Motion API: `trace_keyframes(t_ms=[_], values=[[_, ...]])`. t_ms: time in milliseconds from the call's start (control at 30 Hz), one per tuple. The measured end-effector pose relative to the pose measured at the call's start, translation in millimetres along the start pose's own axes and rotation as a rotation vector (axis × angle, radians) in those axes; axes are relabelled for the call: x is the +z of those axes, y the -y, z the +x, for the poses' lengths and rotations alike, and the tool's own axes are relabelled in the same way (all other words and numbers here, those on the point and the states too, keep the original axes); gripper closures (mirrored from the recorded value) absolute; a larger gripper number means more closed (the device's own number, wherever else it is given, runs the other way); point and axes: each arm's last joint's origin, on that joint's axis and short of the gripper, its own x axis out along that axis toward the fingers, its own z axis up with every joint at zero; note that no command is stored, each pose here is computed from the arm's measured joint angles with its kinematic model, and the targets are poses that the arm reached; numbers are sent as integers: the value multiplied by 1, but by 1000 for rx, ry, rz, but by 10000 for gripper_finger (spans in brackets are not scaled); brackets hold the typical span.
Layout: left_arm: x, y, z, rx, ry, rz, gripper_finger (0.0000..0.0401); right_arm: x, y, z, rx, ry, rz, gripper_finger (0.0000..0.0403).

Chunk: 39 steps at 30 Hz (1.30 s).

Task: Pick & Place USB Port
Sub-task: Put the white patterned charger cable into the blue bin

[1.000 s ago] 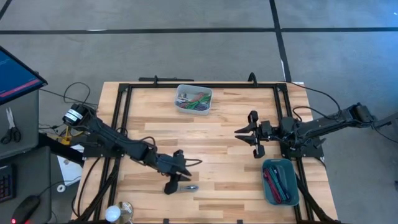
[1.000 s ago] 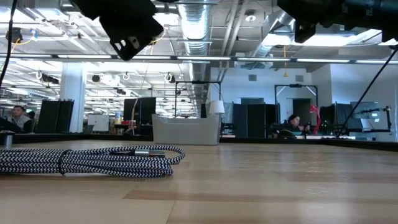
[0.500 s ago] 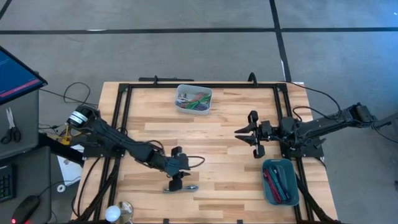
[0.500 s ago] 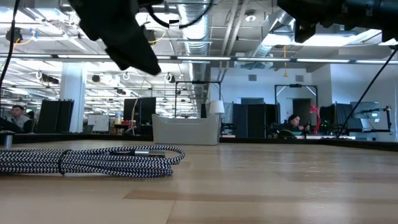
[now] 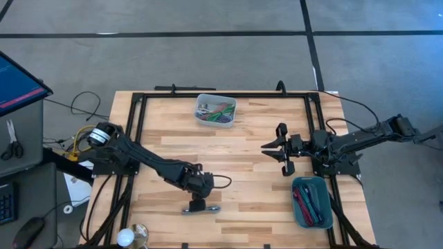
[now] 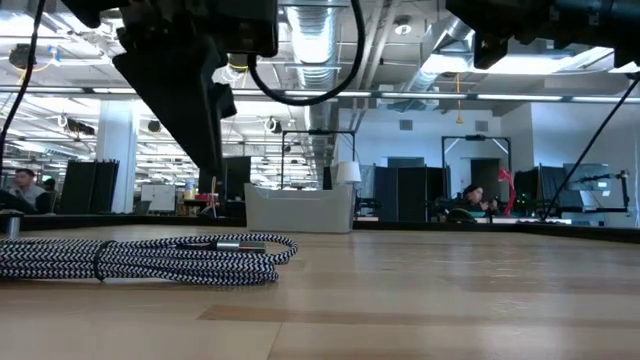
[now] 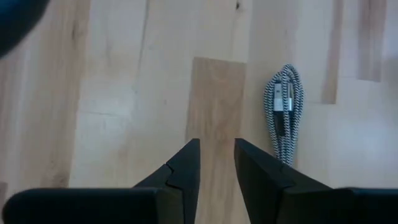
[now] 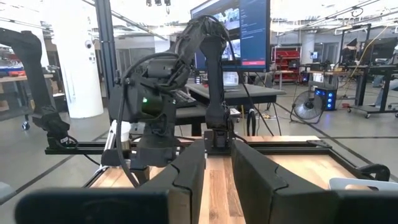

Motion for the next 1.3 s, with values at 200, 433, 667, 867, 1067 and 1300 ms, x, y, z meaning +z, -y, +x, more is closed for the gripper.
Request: trace_keyframes(t_ms=[200,433,667,867,1067,1300], values=[[6,-14,1,147,54,97,273,0,1,0,-3,0,0,328],[13,-31,3,25,2,7,238,-1,0,0,-3,-7,-1,328],[5,-11,1,-198,-97,-113,243,-1,0,0,-3,-7,-2,328],[-6,12,-1,-220,-126,-156,216,-1,0,0,-3,-8,-2,328],[-24,17,7,-91,-93,-185,171,-1,0,0,-3,-7,-2,328],[-42,19,26,-177,-38,-227,156,-1,1,0,-3,-7,-2,328]])
